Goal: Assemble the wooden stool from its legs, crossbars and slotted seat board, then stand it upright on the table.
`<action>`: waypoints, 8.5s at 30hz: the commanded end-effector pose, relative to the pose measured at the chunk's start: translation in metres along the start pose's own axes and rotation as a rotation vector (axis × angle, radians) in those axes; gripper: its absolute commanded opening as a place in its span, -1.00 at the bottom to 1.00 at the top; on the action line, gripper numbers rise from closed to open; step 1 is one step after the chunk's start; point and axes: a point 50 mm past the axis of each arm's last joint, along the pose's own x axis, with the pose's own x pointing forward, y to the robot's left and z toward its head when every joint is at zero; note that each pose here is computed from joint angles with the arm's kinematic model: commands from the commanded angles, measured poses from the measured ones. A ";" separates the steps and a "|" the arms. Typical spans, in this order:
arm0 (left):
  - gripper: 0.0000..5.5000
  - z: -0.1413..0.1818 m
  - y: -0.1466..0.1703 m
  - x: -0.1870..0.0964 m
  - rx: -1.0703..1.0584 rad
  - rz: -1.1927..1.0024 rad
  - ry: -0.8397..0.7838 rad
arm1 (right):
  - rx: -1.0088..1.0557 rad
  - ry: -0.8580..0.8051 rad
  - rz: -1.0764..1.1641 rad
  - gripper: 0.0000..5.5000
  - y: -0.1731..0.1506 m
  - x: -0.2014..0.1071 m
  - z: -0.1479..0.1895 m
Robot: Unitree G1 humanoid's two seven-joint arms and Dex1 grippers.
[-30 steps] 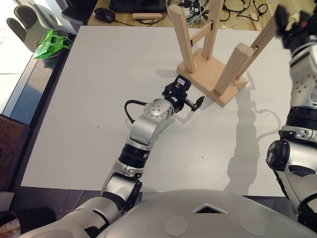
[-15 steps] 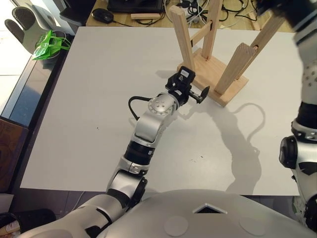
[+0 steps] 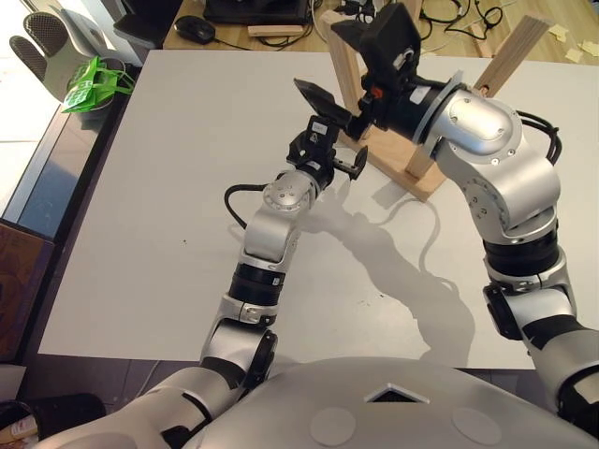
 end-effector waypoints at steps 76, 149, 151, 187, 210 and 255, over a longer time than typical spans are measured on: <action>-1.00 -0.049 -0.043 0.006 0.101 -0.405 0.225 | 0.311 0.627 0.116 -1.00 -0.059 -0.174 -0.184; -1.00 0.007 -0.029 -0.020 -0.099 -0.519 0.012 | 0.559 0.310 0.185 -1.00 -0.054 -0.153 -0.130; -1.00 0.009 -0.030 -0.020 -0.101 -0.527 0.004 | 0.562 0.299 0.185 -1.00 -0.055 -0.153 -0.128; -1.00 0.037 -0.029 -0.024 -0.286 -0.586 -0.122 | 0.606 0.211 0.195 -1.00 -0.058 -0.147 -0.113; -1.00 0.035 -0.029 -0.024 -0.299 -0.588 -0.137 | 0.606 0.190 0.161 -1.00 -0.062 -0.147 -0.112; -1.00 -0.063 0.019 0.020 -0.010 -0.049 0.261 | 0.305 0.665 -0.128 -1.00 -0.090 -0.172 -0.193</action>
